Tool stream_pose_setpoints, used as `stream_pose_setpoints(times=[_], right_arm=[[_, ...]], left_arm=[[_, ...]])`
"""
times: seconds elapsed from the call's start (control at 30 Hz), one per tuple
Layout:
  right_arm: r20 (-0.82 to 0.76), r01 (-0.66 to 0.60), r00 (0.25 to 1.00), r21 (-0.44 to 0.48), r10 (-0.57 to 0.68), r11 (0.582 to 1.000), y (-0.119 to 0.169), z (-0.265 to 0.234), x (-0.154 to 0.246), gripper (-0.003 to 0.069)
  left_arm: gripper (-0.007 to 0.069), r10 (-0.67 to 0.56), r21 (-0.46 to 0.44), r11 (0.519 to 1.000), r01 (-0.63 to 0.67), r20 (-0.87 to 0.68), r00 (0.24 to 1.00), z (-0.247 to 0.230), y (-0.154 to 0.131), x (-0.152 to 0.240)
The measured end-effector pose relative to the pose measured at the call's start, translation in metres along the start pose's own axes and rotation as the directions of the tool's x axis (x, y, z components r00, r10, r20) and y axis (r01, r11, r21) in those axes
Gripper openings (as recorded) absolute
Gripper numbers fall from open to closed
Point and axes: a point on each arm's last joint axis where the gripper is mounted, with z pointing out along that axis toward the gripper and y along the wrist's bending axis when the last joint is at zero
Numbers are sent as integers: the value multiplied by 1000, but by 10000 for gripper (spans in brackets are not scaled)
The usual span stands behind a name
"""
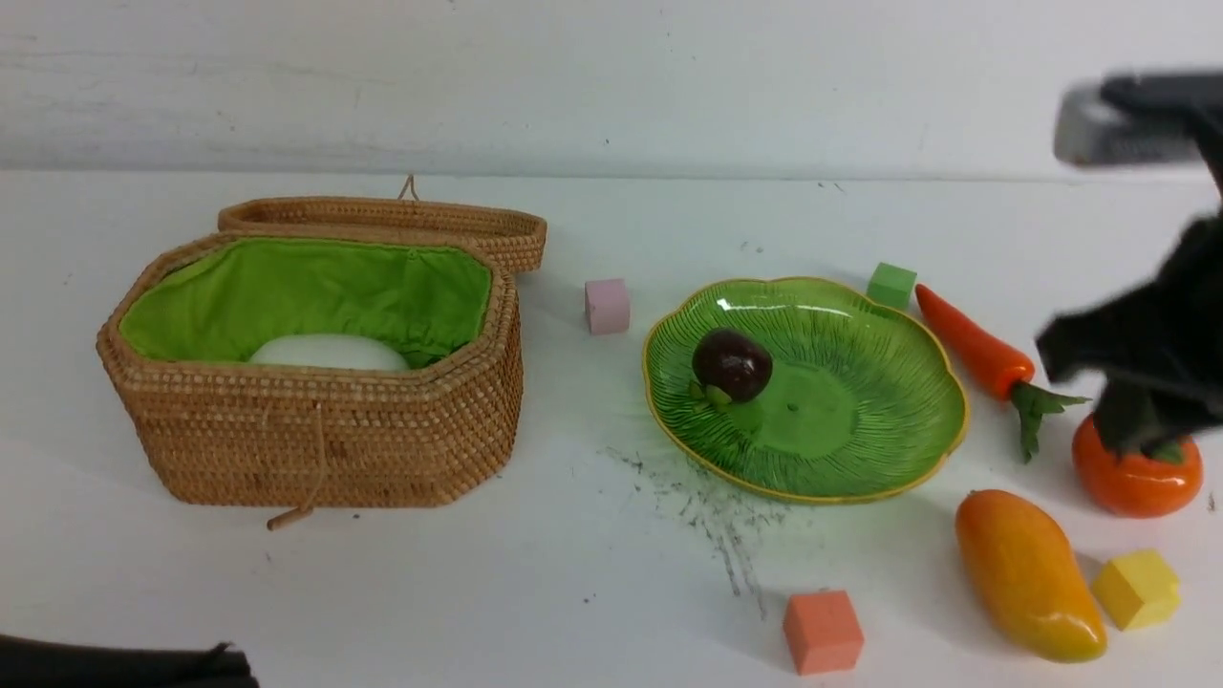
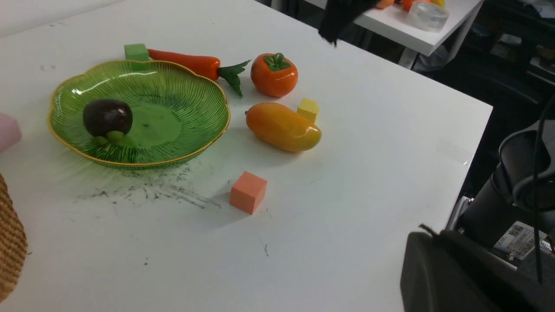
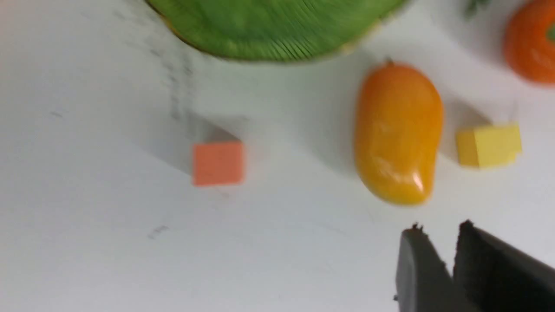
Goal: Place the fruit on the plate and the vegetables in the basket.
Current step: Use the right arm to grab a mango and put it into the right plate
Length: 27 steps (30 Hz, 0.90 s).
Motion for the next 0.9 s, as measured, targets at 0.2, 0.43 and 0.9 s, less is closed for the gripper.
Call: stream_pose_setpoints(times=[0.2, 0.43, 0.9], right_arm=[[-82, -96, 992, 27, 98, 995, -25, 68, 7, 514], [-98, -73, 992, 22, 75, 997, -23, 118, -9, 677], [-120, -59, 991, 41, 64, 997, -24, 202, -22, 598]], left_arm=[[-10, -1, 0, 1000, 1, 2, 1000, 0, 0, 0], [-10, -2, 1, 1000, 2, 4, 1000, 0, 0, 0], [-10, -5, 3, 1000, 5, 12, 1000, 0, 0, -1]])
